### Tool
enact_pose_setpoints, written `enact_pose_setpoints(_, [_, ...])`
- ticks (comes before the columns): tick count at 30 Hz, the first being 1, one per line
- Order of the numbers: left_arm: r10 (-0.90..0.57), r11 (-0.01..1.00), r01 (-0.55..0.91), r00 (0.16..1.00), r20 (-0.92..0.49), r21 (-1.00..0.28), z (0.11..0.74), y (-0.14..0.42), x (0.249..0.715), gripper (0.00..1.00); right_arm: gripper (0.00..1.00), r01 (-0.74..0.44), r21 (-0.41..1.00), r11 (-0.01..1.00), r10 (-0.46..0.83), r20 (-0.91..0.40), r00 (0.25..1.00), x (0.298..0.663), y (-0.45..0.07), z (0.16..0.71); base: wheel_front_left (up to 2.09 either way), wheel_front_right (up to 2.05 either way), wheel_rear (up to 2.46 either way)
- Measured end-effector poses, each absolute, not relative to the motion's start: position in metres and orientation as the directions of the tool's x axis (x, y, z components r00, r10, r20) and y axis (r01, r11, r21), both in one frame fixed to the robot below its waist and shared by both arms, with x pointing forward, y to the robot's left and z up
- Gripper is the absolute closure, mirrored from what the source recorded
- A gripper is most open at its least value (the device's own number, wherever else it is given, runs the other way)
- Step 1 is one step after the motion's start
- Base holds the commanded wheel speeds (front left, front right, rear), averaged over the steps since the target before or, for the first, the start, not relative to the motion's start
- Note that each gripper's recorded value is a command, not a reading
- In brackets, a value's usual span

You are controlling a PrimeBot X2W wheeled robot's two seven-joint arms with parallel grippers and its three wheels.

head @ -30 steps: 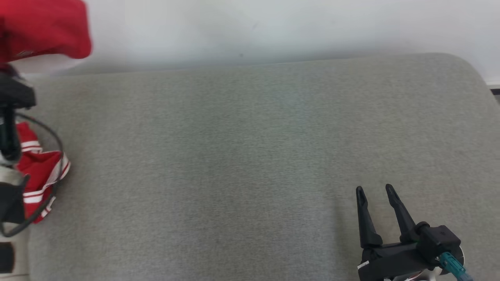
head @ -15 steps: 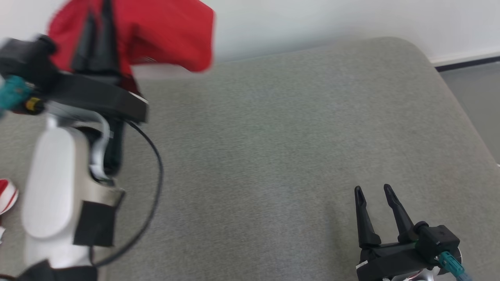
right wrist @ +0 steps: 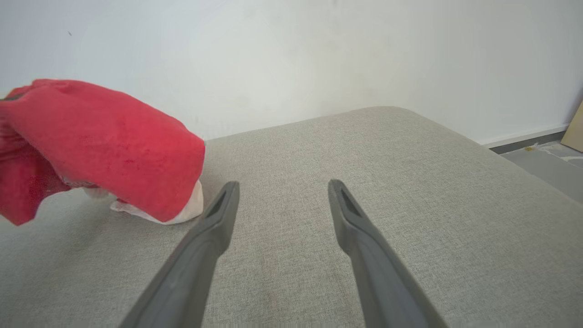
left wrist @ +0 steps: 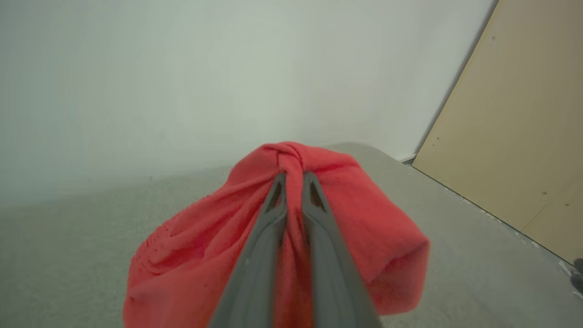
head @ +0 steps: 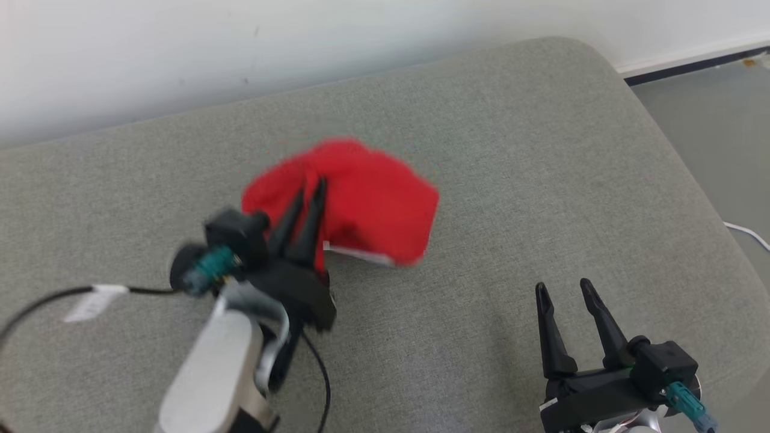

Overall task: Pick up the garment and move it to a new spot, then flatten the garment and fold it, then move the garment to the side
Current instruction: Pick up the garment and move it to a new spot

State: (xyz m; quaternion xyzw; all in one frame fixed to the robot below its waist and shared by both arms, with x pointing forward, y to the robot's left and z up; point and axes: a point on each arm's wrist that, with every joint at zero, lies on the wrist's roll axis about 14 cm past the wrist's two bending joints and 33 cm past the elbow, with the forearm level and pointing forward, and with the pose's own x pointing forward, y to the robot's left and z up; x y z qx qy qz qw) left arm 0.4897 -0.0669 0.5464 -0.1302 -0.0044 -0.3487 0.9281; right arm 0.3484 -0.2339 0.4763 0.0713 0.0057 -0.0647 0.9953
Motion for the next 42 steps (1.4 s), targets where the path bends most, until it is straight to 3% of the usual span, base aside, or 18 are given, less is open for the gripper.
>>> enact_pose_setpoints(7, [-0.681,0.724,0.654,0.729,-0.076,-0.219,0.475,-0.071,0.463,1.0,0.0,0.11,0.135,0.985,-0.107,-0.029,0.994,0.35,-0.227,0.474,0.0,0.0,0.0])
enact_pose_setpoints(8, [-0.677,0.728,0.651,0.732,-0.077,-0.217,0.473,-0.07,0.462,0.8,0.0,0.108,0.135,0.985,-0.105,-0.028,0.994,0.35,-0.227,0.474,0.0,0.0,0.0])
enact_pose_setpoints(9, [-0.677,0.728,0.652,0.732,-0.074,-0.214,0.473,-0.069,0.462,0.0,0.0,0.108,0.135,0.985,-0.105,-0.025,0.994,0.35,-0.227,0.475,0.0,0.0,0.0])
enact_pose_setpoints(21, [-0.616,0.756,0.623,0.781,0.104,-0.203,0.531,-0.047,0.472,0.0,0.0,0.051,0.143,0.988,-0.051,0.001,0.999,0.351,-0.209,0.481,0.0,0.0,0.0])
enact_pose_setpoints(33, [-0.326,0.924,0.352,0.929,0.174,-0.151,0.554,0.082,0.482,0.0,0.0,-0.001,0.145,0.989,-0.005,0.041,0.999,0.36,-0.196,0.492,0.0,0.0,0.0])
enact_pose_setpoints(42, [-0.18,0.97,0.207,0.964,0.194,-0.125,0.554,0.139,0.458,0.0,0.0,-0.035,0.14,0.99,0.026,0.064,0.998,0.364,-0.186,0.499,0.0,0.0,0.0])
